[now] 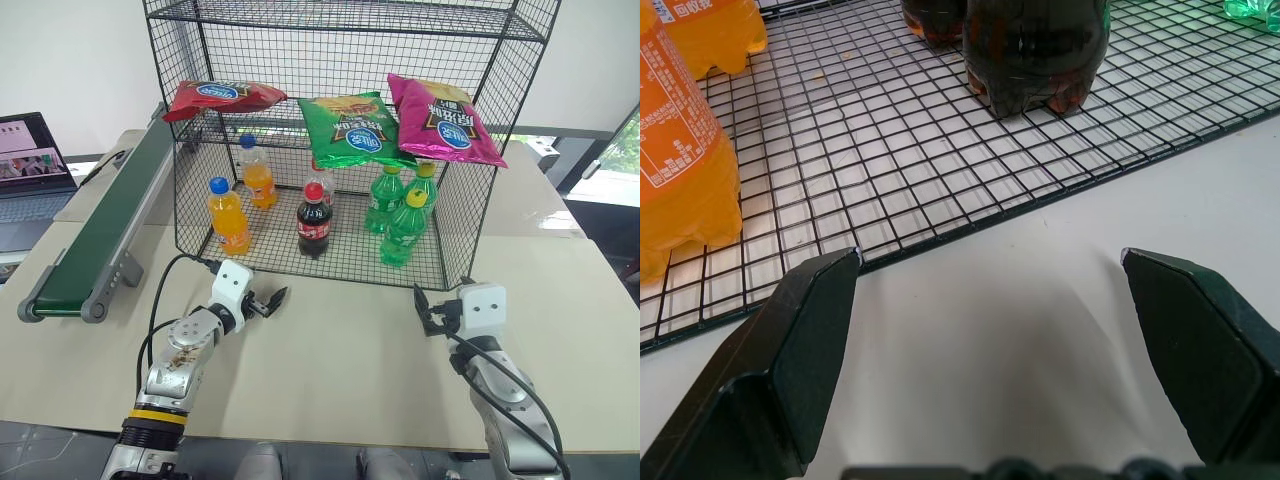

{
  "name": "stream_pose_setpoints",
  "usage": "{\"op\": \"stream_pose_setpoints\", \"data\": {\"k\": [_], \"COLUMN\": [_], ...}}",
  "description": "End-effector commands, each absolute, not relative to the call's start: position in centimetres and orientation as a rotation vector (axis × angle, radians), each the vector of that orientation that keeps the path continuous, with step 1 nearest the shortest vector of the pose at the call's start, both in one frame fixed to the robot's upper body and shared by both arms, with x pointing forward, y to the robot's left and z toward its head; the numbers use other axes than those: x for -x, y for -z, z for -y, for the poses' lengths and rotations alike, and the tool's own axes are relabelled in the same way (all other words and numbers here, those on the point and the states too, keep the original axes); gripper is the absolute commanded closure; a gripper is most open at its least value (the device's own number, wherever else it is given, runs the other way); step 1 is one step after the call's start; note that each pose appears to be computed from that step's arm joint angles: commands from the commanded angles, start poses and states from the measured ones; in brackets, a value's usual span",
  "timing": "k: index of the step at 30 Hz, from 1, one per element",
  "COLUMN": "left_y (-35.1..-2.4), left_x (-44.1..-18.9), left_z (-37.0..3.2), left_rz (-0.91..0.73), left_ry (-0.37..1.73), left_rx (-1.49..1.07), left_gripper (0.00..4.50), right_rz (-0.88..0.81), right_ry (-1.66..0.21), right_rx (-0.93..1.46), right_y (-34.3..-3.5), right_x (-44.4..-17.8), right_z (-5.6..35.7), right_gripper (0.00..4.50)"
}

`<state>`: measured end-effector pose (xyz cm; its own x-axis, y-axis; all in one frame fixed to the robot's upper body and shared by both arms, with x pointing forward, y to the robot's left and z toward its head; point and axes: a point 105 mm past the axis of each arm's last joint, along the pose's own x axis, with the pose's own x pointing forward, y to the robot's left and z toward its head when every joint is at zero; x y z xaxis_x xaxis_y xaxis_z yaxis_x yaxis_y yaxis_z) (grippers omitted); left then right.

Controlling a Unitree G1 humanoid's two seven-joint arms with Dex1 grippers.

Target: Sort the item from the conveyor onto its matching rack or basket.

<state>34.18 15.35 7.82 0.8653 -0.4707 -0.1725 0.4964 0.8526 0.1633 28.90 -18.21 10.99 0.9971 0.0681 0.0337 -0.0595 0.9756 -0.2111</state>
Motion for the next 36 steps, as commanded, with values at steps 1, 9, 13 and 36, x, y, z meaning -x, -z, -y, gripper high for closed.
{"op": "stream_pose_setpoints", "data": {"k": [1,9,13,36], "left_y": [-8.5,-8.9,-8.9,-9.5], "left_x": [-33.8,-33.3,-33.4,-33.7], "left_z": [-15.5,-16.1,-16.6,-16.9], "left_rz": [-0.1,-0.086,-0.091,-0.078], "left_ry": [0.522,0.51,0.499,0.494], "left_rx": [-0.208,-0.2,-0.21,-0.223], "left_gripper": [0.03,0.03,0.03,0.03], "right_rz": [0.099,0.09,0.089,0.092], "right_ry": [-0.035,-0.062,-0.059,-0.072], "right_rx": [0.245,0.242,0.241,0.236], "right_y": [-12.4,-12.2,-12.2,-12.2], "right_x": [-28.6,-28.5,-28.5,-28.8], "right_z": [19.0,18.4,18.6,18.0], "right_gripper": [0.0,0.0,0.0,0.0]}}
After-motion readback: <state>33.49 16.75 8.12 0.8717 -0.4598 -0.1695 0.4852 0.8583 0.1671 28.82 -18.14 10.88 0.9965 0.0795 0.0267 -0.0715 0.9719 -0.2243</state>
